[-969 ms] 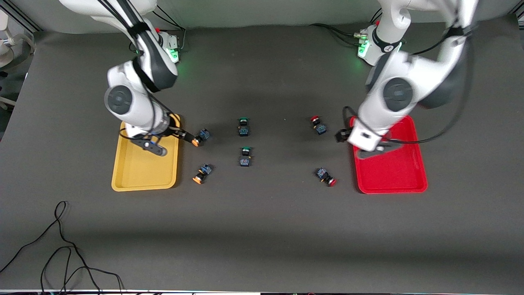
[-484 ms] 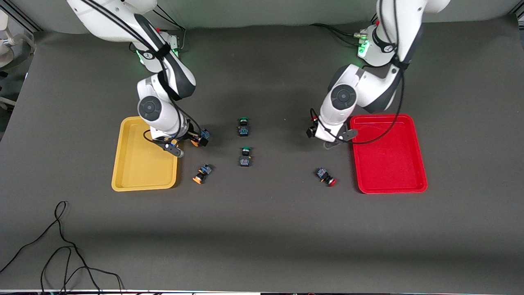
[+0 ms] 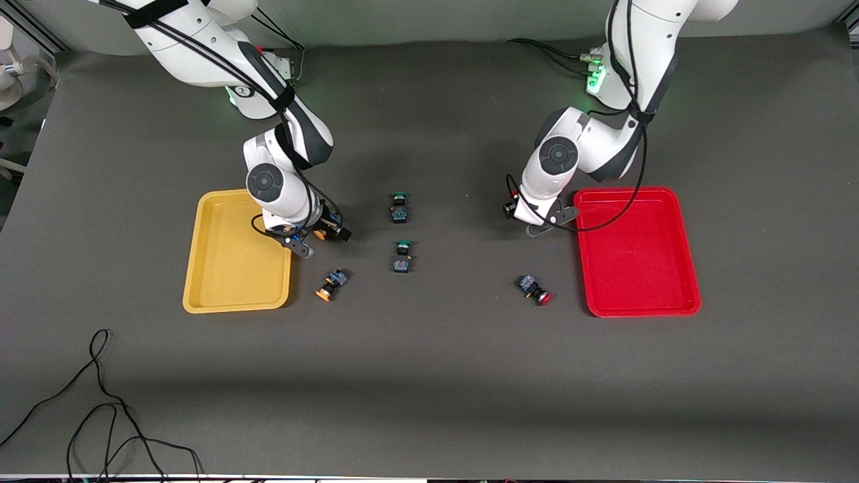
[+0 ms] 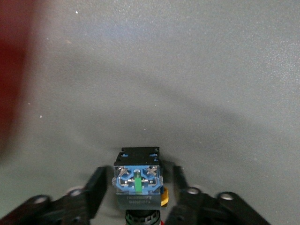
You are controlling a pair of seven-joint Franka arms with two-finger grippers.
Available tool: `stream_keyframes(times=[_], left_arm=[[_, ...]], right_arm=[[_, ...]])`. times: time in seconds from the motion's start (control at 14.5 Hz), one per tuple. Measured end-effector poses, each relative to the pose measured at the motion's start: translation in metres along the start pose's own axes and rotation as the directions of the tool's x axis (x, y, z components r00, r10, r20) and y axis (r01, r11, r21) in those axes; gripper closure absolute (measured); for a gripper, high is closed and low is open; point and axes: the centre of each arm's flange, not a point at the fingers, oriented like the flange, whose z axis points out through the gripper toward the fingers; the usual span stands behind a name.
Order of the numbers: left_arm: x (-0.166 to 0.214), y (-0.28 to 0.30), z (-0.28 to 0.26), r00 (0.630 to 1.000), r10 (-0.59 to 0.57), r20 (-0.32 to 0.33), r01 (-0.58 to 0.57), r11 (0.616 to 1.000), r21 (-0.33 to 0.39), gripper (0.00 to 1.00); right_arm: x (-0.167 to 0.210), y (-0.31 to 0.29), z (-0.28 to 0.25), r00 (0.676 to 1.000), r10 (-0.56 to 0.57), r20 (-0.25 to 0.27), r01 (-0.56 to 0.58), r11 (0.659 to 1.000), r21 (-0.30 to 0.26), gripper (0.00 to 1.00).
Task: Place red and yellow buttons in trays
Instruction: 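Grasp the yellow button with the right gripper while the left gripper grasps the red button, then carry the yellow button into the yellow tray while the left gripper lifts the red button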
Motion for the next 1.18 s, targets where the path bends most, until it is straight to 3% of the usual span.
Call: stream_keyframes(times=[0.14,0.28,0.35,0.48,0.69,0.9,1.04,1.18], left_arm=[[0.002,0.0,-0.002,1.0,-0.004,-0.003,0.004,1.0,-0.005,0.59],[0.009,0.001,-0.012,1.0,-0.015,-0.012,0.015,1.0,-0.019,0.59],[0.018,0.001,-0.026,0.999,-0.03,-0.01,0.03,0.999,-0.014,0.59],[0.043,0.0,-0.082,0.998,-0.065,0.026,0.064,0.997,0.043,0.59],[0.089,-0.015,-0.224,0.996,-0.059,0.066,0.054,0.995,0.083,0.59],[0.144,-0.092,-0.337,0.992,0.027,0.123,-0.036,0.996,0.079,0.59],[0.179,-0.16,-0.367,0.987,0.09,0.134,-0.096,0.994,0.043,0.59],[0.195,-0.212,-0.366,0.98,0.12,0.158,-0.125,0.992,0.021,0.59]], right_arm=[[0.0,-0.001,0.0,1.0,0.001,-0.001,-0.001,1.0,0.001,0.4],[0.0,-0.002,-0.003,1.0,0.001,-0.003,-0.001,1.0,0.005,0.62],[0.001,-0.004,-0.006,1.0,0.001,-0.005,-0.001,1.0,0.007,0.67],[0.001,-0.008,-0.023,1.0,-0.003,-0.004,0.003,1.0,0.006,0.67],[0.005,-0.008,-0.087,1.0,-0.002,0.007,0.002,1.0,-0.016,0.67],[0.03,0.028,-0.161,0.999,-0.04,-0.012,0.04,0.999,0.0,0.67],[0.066,0.075,-0.178,0.997,-0.078,-0.007,0.078,0.997,0.004,0.67],[0.1,0.128,-0.163,0.994,-0.107,0.025,0.108,0.994,-0.002,0.67]])
